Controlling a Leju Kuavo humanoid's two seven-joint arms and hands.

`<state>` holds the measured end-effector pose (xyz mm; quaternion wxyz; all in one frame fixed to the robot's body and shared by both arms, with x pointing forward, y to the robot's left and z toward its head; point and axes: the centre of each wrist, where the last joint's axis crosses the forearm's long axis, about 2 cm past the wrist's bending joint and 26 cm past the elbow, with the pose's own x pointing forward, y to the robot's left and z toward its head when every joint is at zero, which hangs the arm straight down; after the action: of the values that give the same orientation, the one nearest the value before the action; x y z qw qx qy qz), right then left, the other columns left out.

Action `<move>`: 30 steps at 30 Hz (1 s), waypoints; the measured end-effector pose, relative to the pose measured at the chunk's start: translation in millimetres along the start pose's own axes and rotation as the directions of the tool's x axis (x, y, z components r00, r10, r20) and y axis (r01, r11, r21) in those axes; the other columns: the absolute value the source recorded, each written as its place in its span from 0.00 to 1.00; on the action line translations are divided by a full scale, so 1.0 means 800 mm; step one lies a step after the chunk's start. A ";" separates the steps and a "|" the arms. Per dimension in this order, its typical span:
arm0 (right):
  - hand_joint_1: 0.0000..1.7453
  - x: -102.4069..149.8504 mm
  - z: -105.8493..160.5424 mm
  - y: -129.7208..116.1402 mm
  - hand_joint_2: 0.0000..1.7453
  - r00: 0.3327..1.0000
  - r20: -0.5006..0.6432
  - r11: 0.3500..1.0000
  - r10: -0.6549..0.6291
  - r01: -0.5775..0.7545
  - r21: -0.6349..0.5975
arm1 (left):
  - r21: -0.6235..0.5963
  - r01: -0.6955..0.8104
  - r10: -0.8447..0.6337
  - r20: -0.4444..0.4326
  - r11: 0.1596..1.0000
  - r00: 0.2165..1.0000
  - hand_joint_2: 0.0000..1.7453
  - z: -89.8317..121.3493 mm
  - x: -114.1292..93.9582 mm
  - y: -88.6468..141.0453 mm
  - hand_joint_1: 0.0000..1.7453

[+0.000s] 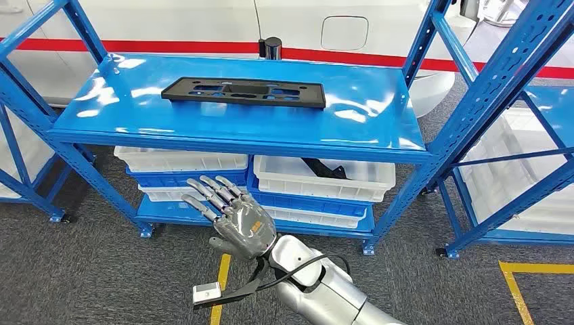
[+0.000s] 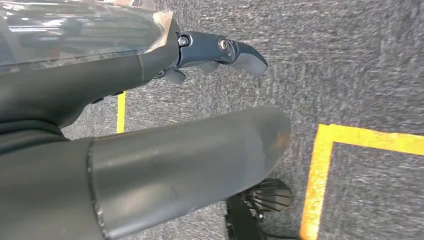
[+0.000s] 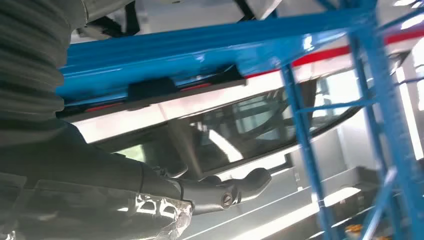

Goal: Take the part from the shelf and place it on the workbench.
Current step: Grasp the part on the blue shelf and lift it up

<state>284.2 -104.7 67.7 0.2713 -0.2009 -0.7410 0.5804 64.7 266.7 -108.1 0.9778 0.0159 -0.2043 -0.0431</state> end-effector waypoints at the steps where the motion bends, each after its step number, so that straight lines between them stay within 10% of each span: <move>1: 0.00 -0.002 0.000 -0.001 1.00 1.000 -0.011 1.000 0.001 -0.001 -0.009 | 0.001 -0.001 0.001 -0.002 1.000 1.000 0.00 0.000 -0.001 0.000 0.00; 30: 0.00 -0.054 0.011 -0.029 1.00 0.952 -0.292 0.990 0.095 -0.120 -0.070 | 0.010 -0.017 0.017 -0.013 1.000 1.000 0.00 0.002 -0.007 -0.003 0.00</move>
<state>312.5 -143.2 81.1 0.3351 -0.3348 -0.7062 0.5262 58.5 264.6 -108.9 0.9794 0.0191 -0.1982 -0.0337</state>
